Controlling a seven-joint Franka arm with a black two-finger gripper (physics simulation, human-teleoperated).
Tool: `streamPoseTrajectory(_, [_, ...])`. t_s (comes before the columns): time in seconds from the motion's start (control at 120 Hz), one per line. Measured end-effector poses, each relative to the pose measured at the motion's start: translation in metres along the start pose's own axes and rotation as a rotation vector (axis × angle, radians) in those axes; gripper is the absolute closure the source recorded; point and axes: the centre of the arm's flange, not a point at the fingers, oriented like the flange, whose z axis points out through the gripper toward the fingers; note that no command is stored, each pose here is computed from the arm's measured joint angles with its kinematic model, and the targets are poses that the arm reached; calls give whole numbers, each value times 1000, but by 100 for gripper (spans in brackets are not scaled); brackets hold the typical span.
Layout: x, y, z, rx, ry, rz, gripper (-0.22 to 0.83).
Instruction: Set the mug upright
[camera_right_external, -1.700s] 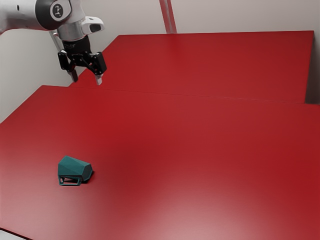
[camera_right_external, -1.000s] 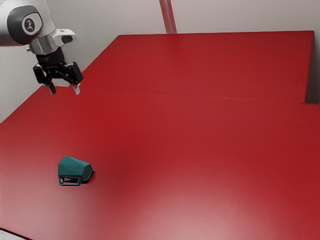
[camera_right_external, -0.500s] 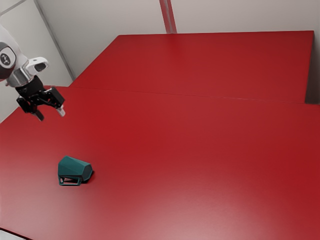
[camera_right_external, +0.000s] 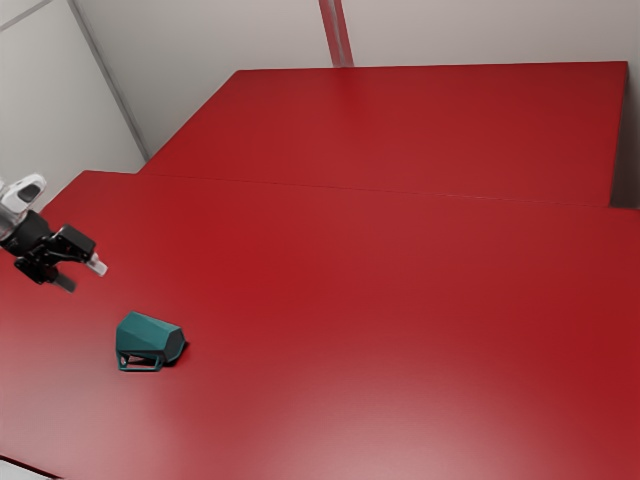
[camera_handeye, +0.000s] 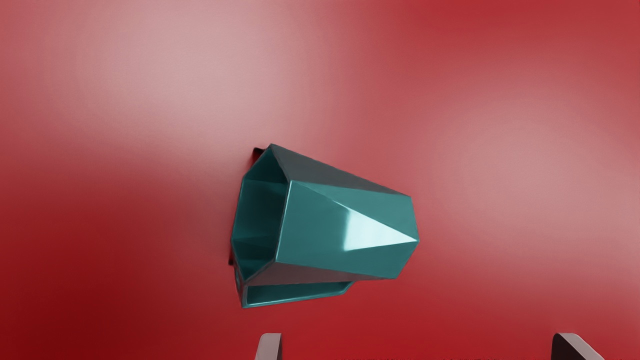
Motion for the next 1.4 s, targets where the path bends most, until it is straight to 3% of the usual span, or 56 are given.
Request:
streamPoseTrajectory(0.25, [-19,-43,23,-110,32,57,2])
streamPoseTrajectory(0.875, [-29,-119,108,-403,120,197,2])
streamPoseTrajectory(1.4, [-22,-107,129,-467,154,399,2])
